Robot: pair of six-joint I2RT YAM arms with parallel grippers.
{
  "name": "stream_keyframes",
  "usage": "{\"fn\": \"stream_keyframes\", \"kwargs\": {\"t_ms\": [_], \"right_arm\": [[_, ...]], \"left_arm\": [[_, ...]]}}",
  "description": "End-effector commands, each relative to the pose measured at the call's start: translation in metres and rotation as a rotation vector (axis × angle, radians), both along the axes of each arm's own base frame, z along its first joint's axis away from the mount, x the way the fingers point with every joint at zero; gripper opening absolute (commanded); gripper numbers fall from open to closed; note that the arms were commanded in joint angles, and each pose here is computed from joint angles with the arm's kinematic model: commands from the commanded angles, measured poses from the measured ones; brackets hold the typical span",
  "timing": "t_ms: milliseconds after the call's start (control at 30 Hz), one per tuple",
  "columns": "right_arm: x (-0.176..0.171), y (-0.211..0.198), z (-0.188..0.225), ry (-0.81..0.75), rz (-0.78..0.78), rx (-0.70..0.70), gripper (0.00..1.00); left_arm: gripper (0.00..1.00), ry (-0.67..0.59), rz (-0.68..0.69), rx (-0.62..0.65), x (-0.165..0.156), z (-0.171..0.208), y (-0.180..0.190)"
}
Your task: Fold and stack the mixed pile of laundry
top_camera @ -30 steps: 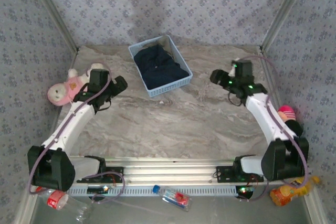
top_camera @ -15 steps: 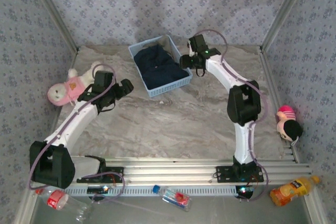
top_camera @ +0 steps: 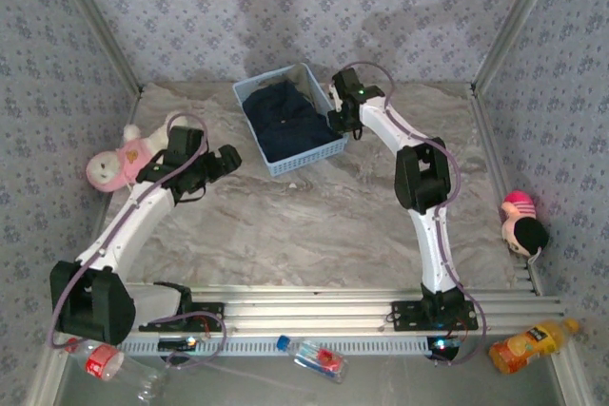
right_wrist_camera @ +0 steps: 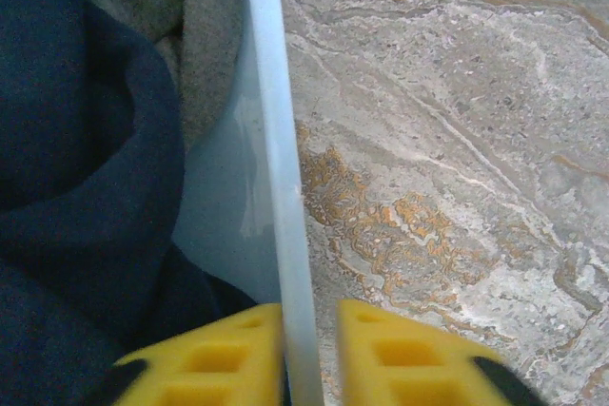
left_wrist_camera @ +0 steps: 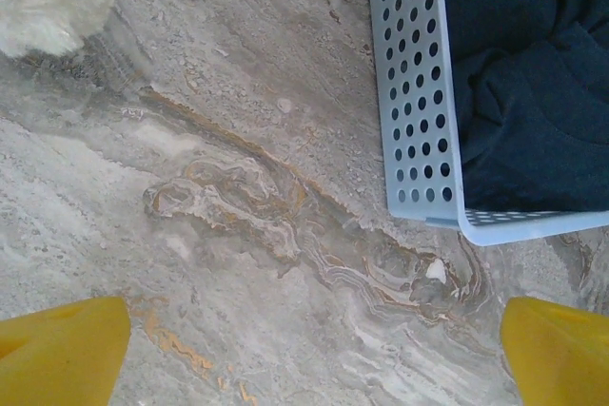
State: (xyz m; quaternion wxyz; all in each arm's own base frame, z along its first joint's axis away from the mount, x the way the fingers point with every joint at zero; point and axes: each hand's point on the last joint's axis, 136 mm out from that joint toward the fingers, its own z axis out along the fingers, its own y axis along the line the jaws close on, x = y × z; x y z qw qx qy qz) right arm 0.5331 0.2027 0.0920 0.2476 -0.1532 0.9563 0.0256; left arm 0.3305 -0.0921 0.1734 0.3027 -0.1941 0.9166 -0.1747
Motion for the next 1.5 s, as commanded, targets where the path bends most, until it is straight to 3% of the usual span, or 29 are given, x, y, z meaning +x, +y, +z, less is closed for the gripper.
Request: {"fn": "stream_keyframes", "kwargs": {"t_ms": [0,100,233,533,567,700,800,900,1033,1200,1367,1467], "right_arm": [[-0.006,-0.003,0.001,0.012,0.007,-0.027,0.07],[-0.011,-0.018,0.013,-0.006,-0.005,-0.051,0.0],[-0.031,-0.061,0.03,-0.015,-0.047,-0.08,0.0],[-0.094,-0.212,0.037,0.066,-0.279,-0.236,0.03],[-0.1,-0.229,0.036,0.08,-0.321,-0.257,0.05],[-0.115,-0.262,0.044,0.094,-0.425,-0.328,0.34],[-0.112,-0.248,0.064,0.036,-0.431,-0.336,0.6],[-0.105,-0.205,0.082,-0.027,-0.393,-0.29,0.7],[-0.09,-0.125,0.095,-0.09,-0.312,-0.209,0.75],[-0.069,-0.06,0.079,-0.078,-0.28,-0.125,0.75],[-0.055,-0.058,0.044,-0.022,-0.389,-0.142,0.75],[-0.054,-0.077,0.017,0.028,-0.454,-0.178,0.67]], "left_arm": [[1.0,-0.025,-0.042,-0.009,0.011,0.017,-0.008],[1.0,-0.031,-0.05,-0.031,0.019,0.019,-0.013],[1.0,-0.036,-0.068,-0.068,0.028,0.018,-0.024],[0.99,-0.007,-0.161,-0.089,0.043,0.006,-0.06],[0.99,-0.001,-0.174,-0.09,0.045,0.004,-0.065],[1.0,0.007,-0.208,-0.099,0.053,0.004,-0.081],[1.0,0.009,-0.218,-0.107,0.057,0.005,-0.088],[1.0,0.014,-0.214,-0.112,0.06,0.004,-0.091],[1.0,0.026,-0.203,-0.113,0.058,0.001,-0.091],[1.0,0.036,-0.191,-0.109,0.05,-0.004,-0.088],[1.0,0.035,-0.163,-0.095,0.04,-0.006,-0.08],[1.0,0.034,-0.149,-0.083,0.034,-0.007,-0.074]]}}
